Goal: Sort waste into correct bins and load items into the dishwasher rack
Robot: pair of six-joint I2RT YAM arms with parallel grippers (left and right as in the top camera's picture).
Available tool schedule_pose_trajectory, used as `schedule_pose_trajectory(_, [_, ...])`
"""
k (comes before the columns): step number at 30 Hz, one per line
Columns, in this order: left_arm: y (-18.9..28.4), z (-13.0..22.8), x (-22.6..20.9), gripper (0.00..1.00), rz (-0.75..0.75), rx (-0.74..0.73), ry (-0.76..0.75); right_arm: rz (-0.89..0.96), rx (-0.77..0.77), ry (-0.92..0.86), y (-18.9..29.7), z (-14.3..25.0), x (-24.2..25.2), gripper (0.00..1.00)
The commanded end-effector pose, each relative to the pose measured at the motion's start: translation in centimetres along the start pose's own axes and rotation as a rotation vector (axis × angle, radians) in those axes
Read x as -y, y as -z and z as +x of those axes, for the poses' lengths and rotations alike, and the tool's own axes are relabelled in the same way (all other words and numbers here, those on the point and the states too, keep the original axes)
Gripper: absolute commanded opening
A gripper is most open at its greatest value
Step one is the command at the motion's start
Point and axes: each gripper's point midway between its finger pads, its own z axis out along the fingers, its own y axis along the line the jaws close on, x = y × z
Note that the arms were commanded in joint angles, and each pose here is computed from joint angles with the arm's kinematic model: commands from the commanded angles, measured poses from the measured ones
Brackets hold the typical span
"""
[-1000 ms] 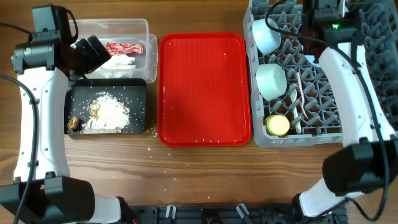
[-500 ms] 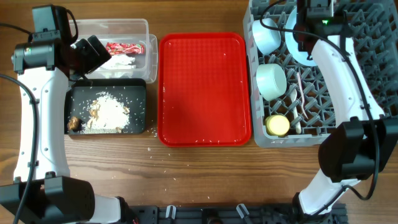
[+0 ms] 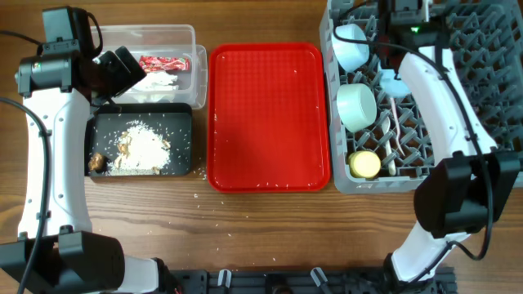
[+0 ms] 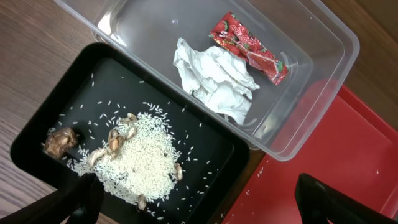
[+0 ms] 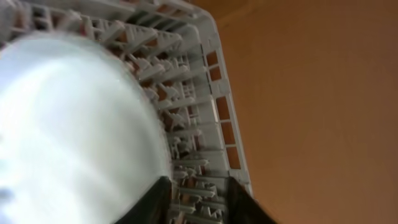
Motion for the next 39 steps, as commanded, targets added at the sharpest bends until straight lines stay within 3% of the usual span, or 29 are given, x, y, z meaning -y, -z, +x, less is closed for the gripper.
schedule_pose_trajectory(1, [0.3, -0.4, 0.0, 1.00, 0.000, 0.015, -0.010, 0.013, 0.014, 0.019, 0.4, -0.5, -1.3, 0.54])
schedule_pose_trajectory(3, [0.3, -0.4, 0.0, 1.00, 0.000, 0.015, -0.010, 0.006, 0.017, 0.017, 0.5, -0.6, -1.5, 0.68])
schedule_pose_trajectory(4, [0.3, -0.4, 0.0, 1.00, 0.000, 0.015, -0.010, -0.008, 0.020, 0.016, 0.5, -0.6, -1.7, 0.83])
schedule_pose_trajectory(5, [0.3, -0.4, 0.0, 1.00, 0.000, 0.015, -0.010, -0.010, 0.021, 0.007, 0.5, -0.7, -1.7, 0.90])
schedule_pose_trajectory(7, [0.3, -0.4, 0.0, 1.00, 0.000, 0.015, -0.010, -0.010, 0.032, -0.043, 0.9, -0.9, -1.1, 0.98])
schedule_pose_trajectory(11, [0.3, -0.4, 0.0, 1.00, 0.000, 0.015, -0.010, -0.153, 0.174, -0.169, 5.7, -2.9, 2.2, 1.00])
schedule_pose_trajectory(16, [0.3, -0.4, 0.0, 1.00, 0.000, 0.015, -0.010, -0.560, 0.470, -0.248, 17.5, -3.7, 5.4, 1.00])
schedule_pose_trajectory(18, [0.3, -0.4, 0.0, 1.00, 0.000, 0.015, -0.010, -0.766, 0.576, -0.227, 23.1, -2.0, 6.1, 1.00])
schedule_pose_trajectory(24, [0.3, -0.4, 0.0, 1.00, 0.000, 0.015, -0.010, -1.155, 0.754, -0.184, 34.2, 5.8, 9.2, 1.00])
schedule_pose_trajectory(28, [0.3, -0.4, 0.0, 1.00, 0.000, 0.015, -0.010, -1.120, 0.685, -0.167, 33.9, 10.0, 10.1, 1.00])
schedule_pose_trajectory(32, [0.3, -0.4, 0.0, 1.00, 0.000, 0.015, -0.010, -0.973, 0.517, -0.400, 30.9, 12.2, 12.5, 1.00])
schedule_pose_trajectory(39, [0.3, -0.4, 0.0, 1.00, 0.000, 0.015, -0.010, -0.899, 0.650, -0.514, 28.7, 11.3, 12.6, 1.00])
